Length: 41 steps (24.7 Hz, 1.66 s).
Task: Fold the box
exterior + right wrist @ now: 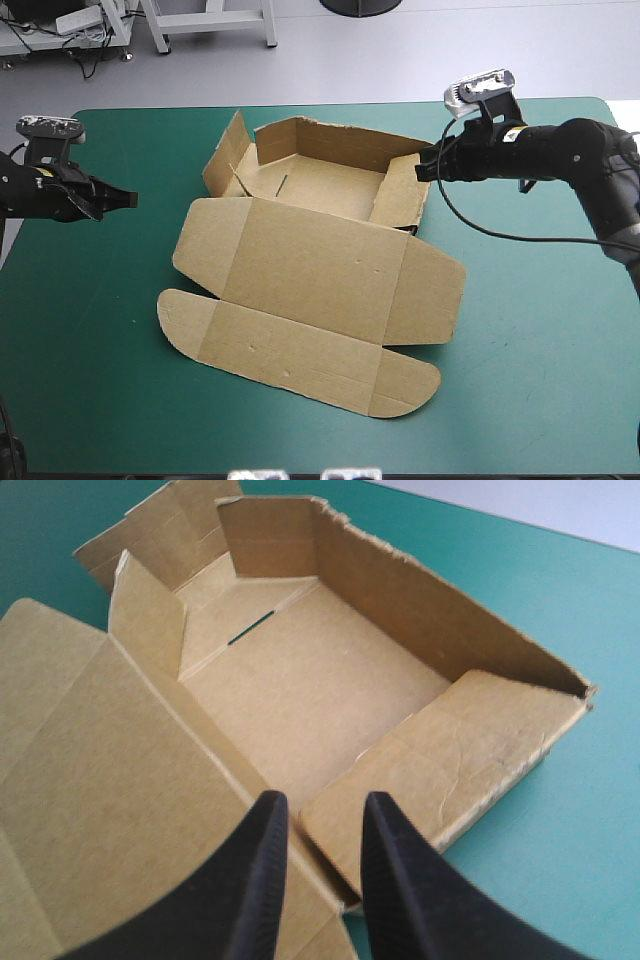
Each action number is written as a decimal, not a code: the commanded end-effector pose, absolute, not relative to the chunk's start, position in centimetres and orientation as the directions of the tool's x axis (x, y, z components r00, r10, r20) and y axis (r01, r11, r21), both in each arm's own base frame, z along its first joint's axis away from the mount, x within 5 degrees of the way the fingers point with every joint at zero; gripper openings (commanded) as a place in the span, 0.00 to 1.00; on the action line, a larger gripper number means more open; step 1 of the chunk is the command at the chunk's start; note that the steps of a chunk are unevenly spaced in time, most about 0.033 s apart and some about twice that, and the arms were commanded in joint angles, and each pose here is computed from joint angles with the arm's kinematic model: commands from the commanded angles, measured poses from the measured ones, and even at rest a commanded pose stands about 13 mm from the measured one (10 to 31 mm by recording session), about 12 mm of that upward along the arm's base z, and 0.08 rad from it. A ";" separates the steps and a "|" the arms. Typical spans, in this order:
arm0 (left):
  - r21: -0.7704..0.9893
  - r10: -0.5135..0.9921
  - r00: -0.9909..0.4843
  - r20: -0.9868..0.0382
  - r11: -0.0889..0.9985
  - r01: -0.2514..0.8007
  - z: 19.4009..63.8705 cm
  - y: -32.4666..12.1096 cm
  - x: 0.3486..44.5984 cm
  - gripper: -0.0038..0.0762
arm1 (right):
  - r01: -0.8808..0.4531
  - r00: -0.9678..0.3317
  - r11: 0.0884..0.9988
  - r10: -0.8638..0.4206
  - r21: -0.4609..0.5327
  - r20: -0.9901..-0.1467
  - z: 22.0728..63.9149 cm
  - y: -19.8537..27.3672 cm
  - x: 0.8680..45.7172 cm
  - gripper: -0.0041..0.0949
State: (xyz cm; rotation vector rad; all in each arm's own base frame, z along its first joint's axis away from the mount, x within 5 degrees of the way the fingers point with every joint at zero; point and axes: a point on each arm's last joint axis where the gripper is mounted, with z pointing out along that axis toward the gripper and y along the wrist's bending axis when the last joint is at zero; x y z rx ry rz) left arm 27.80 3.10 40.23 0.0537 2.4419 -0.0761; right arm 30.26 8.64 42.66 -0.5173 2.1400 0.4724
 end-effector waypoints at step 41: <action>-0.043 0.032 -0.756 -0.653 0.996 0.080 41.4 2.8 26.8 0.04 | -0.203 -0.786 0.907 0.074 0.369 -0.614 31.1 9.6 40.5 0.50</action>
